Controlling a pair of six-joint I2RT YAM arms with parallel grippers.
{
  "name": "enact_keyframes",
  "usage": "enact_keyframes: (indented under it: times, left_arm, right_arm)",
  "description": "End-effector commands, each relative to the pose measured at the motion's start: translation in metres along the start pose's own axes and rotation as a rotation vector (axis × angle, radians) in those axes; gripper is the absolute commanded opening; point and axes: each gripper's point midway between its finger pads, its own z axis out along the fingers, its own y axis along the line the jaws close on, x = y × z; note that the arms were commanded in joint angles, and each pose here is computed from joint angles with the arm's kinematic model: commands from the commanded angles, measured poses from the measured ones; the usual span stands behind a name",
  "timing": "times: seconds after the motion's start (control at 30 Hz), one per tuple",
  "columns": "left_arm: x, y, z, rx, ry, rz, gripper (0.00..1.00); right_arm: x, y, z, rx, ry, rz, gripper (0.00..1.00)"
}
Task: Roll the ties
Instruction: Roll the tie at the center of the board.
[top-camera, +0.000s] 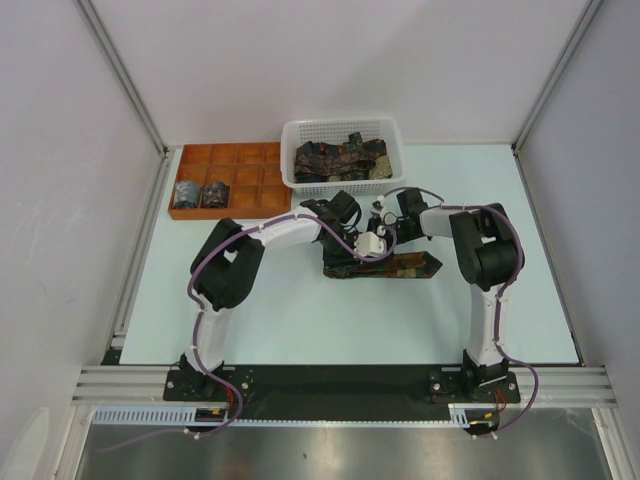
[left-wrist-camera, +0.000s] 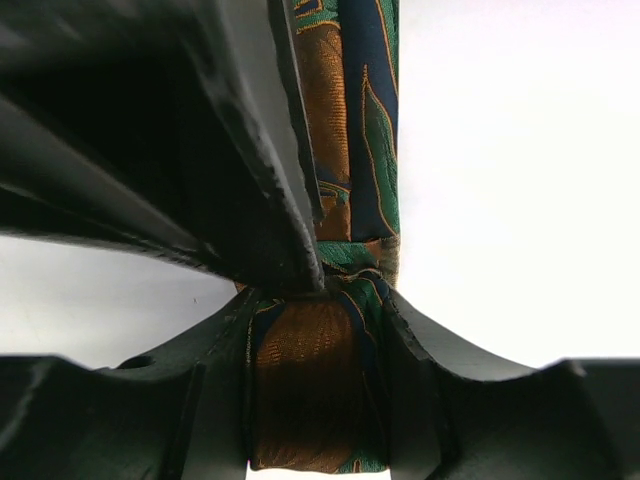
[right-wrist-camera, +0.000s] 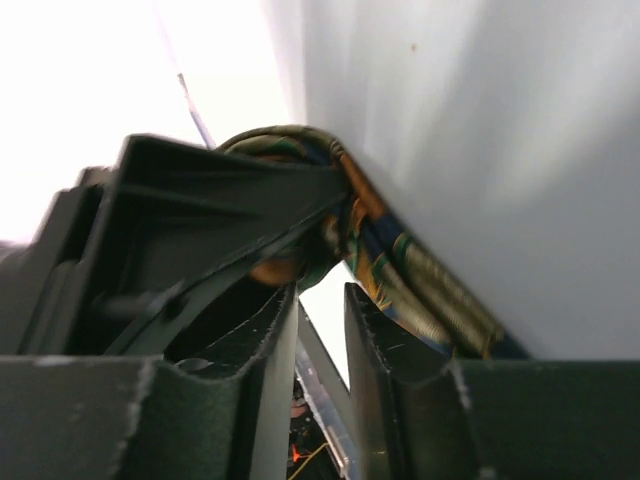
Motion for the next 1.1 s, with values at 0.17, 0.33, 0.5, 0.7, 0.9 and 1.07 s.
enact_keyframes:
  times: [0.17,0.33,0.5,0.7,0.9,1.07]
  left_arm:
    - [0.052,-0.033,0.027,0.155,0.161,-0.057,0.49]
    - [0.053,-0.034,0.027,0.156,0.164,-0.060,0.50]
    - [0.052,-0.032,0.027,0.154,0.158,-0.065,0.50]
    - [0.050,-0.034,0.025,0.157,0.144,-0.068,0.50]
    - [0.053,-0.036,0.024,0.161,0.143,-0.066,0.50]
    - [0.054,-0.035,0.022,0.156,0.138,-0.068,0.52]
  right_arm:
    - [-0.004,0.047,-0.003,-0.149,-0.036,-0.050,0.39]
    - [0.000,0.048,0.007,-0.176,-0.034,-0.042,0.45]
    - [0.001,0.043,0.019,-0.196,-0.034,-0.027,0.45]
    - [0.006,0.033,0.034,-0.193,-0.029,-0.003,0.43]
    - [0.009,0.015,0.040,-0.138,-0.033,-0.001,0.18]
    - [0.015,0.000,0.038,-0.074,-0.026,0.011,0.00]
